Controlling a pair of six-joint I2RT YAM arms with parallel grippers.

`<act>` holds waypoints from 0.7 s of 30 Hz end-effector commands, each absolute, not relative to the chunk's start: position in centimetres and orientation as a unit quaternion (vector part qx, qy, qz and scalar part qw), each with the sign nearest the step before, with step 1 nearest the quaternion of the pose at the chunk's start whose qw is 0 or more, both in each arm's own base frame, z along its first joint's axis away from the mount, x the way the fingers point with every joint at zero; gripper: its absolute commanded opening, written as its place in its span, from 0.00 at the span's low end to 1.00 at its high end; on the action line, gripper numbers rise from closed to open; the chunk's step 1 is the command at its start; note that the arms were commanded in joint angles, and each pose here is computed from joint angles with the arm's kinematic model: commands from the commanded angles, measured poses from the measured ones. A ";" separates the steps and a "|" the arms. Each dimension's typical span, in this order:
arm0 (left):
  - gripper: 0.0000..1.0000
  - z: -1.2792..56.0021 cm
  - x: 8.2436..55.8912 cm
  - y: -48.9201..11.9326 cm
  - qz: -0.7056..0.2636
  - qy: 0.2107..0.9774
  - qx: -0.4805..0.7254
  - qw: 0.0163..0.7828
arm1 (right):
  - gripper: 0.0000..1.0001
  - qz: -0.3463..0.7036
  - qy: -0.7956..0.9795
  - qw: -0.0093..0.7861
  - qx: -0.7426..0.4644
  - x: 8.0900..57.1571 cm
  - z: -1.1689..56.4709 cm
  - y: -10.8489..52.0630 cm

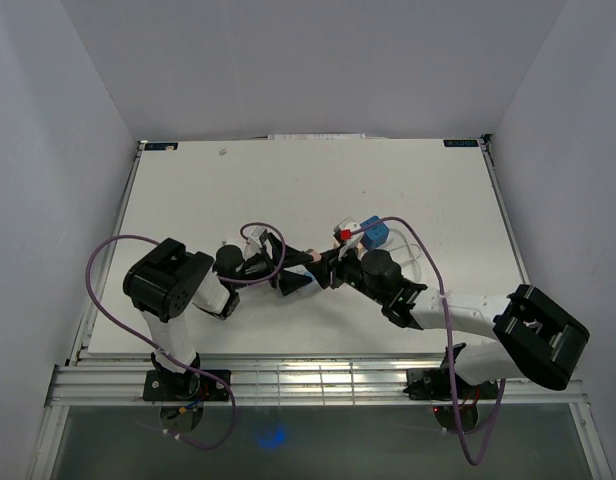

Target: Insert the plug

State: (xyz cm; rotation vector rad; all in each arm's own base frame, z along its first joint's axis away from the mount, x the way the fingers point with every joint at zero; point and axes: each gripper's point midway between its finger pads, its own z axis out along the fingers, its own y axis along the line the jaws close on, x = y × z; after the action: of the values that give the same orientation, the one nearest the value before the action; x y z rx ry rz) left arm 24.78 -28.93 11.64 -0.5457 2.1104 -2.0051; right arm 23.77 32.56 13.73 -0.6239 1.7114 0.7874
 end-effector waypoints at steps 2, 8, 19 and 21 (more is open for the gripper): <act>0.98 16.7 24.7 -28.0 -0.730 0.653 -0.107 0.172 | 0.08 0.330 0.719 0.565 -0.233 24.7 17.0 32.4; 0.98 16.5 26.3 -26.0 -0.715 0.659 -0.131 0.195 | 0.08 0.321 0.730 0.557 -0.231 25.0 17.5 32.4; 0.98 15.1 29.4 -22.9 -0.604 0.724 -0.161 0.291 | 0.08 0.245 0.800 0.467 -0.285 26.0 17.5 32.3; 0.98 15.5 29.8 -22.3 -0.585 0.727 -0.165 0.318 | 0.08 0.246 0.810 0.435 -0.306 26.0 17.9 33.1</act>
State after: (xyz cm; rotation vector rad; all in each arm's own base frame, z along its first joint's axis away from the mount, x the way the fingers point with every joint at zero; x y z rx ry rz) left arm 28.56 -23.29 16.43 -0.4310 1.8841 -1.7159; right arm 26.36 33.14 18.54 -0.6555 1.9070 0.6464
